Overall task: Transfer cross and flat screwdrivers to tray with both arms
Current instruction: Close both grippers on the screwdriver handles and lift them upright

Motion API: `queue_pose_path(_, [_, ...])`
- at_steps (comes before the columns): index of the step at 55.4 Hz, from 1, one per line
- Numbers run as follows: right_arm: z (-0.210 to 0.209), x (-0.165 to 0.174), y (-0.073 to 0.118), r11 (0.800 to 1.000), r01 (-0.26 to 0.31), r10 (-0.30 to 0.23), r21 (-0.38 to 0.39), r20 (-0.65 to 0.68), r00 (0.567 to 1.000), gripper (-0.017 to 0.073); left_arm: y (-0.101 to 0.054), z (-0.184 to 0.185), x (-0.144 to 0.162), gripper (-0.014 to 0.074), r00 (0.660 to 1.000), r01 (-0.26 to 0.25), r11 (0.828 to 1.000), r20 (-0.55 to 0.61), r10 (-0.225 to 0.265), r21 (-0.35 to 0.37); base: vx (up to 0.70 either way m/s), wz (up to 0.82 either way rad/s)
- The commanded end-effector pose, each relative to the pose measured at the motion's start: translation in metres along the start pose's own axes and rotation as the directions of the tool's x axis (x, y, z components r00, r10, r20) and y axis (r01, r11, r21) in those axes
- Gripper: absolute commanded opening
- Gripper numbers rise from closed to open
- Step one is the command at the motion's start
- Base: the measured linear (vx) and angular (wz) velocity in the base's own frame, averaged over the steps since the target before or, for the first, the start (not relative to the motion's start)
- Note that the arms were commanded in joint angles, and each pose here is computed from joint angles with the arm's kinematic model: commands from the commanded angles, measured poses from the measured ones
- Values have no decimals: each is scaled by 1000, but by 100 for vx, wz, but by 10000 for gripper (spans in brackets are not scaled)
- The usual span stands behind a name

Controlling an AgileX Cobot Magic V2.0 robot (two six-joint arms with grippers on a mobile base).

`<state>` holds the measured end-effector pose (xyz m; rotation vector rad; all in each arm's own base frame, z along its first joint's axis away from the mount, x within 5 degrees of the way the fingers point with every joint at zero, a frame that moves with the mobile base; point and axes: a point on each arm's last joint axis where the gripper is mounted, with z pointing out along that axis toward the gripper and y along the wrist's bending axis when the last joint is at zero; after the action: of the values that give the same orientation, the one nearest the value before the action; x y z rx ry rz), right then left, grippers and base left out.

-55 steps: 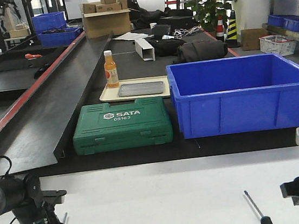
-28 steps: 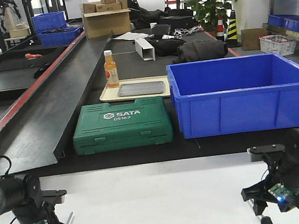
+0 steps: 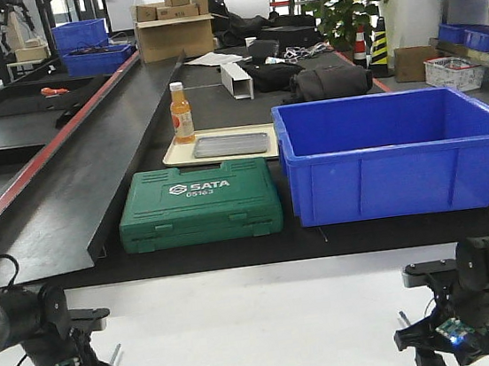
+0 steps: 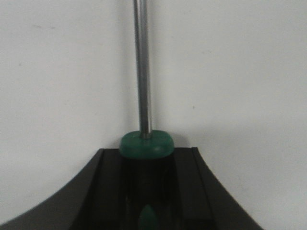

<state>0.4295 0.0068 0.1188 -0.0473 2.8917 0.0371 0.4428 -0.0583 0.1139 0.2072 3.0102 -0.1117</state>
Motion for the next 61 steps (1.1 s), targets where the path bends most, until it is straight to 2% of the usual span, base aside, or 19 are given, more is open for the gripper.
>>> queue_pose_path(1, [-21,-14,-1,1000,5,-6,10,96,995,481,-5,-27,-10,244,995,10,1000,103,-12,18,0,0])
queue_pose_path(11, [-15,-12,-1,1000,5,-5,9,75,997,460,-5,-27,-10,245,994,10,1000,105,-12,18,0,0])
queue_pose_path(18, [-14,-11,-1,1000,3,-3,7,55,998,384,-5,-27,-10,245,995,10,1000,104,-12,18,0,0])
queue_pose_path(30, [-14,-6,0,1000,5,-5,0,5,1000,141,-5,-27,-11,239,993,13,1000,114,-15,20,0,0])
queue_pose_path(37, [-14,-6,0,1000,11,-11,-2,8,1000,-15,-7,-30,-13,172,990,5,999,141,-10,37,0,0])
queue_pose_path(43, [-22,-8,1,1000,3,-3,-14,30,1000,-13,-11,-37,-15,55,987,-16,997,163,4,72,0,0])
queue_pose_path(47, [-34,-10,3,999,3,-1,-35,52,999,-12,-13,-47,-16,-9,981,-56,994,190,38,89,0,0])
queue_pose_path(53, [-65,-14,9,997,2,7,-79,126,992,-11,-17,-71,-18,-6,963,-93,991,262,66,94,0,0])
queue_pose_path(61, [-117,-20,13,995,12,17,-104,277,961,-10,-19,-114,-17,-3,928,-111,991,366,75,78,0,0])
